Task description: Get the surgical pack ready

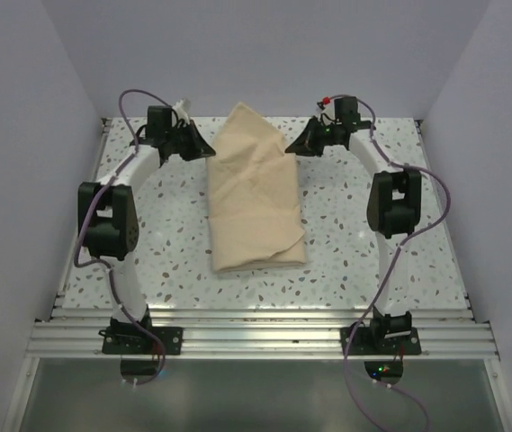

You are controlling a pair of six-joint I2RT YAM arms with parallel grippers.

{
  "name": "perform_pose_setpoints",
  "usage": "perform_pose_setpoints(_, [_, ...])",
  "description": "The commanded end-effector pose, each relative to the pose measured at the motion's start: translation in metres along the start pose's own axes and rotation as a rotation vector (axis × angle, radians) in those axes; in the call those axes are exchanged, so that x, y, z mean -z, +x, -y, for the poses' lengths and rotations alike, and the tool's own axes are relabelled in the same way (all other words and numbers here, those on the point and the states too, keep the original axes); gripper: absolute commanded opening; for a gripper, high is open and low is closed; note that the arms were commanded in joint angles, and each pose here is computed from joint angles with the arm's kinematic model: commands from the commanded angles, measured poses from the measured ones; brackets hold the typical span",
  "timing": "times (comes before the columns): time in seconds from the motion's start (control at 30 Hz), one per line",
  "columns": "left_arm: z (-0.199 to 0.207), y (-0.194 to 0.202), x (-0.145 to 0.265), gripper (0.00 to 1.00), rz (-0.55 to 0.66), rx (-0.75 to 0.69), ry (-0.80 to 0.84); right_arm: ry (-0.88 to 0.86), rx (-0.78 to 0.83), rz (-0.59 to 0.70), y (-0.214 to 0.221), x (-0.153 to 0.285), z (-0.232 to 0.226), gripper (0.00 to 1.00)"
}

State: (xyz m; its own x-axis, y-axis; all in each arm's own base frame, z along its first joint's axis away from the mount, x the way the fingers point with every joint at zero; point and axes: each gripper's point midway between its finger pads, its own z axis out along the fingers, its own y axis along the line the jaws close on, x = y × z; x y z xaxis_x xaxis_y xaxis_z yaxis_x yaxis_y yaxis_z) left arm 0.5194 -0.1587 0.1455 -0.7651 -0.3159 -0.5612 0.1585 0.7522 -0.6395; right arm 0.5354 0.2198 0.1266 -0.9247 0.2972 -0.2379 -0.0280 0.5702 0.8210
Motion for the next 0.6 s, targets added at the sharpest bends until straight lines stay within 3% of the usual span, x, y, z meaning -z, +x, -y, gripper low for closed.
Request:
perform_pose_setpoints(0.0, [0.004,0.024,0.028,0.0,-0.033,-0.033,-0.025,-0.02,0.059,-0.016,0.023,0.049,-0.049,0.0])
perform_pose_setpoints(0.33, [0.014,0.087,0.112,0.0,-0.077,-0.062,-0.118,0.099,0.033,-0.117,0.128,0.104,-0.034,0.0])
perform_pose_setpoints(0.57, [0.037,0.13,0.151,0.0,-0.092,-0.04,-0.069,0.143,0.066,-0.163,0.181,0.128,-0.03,0.0])
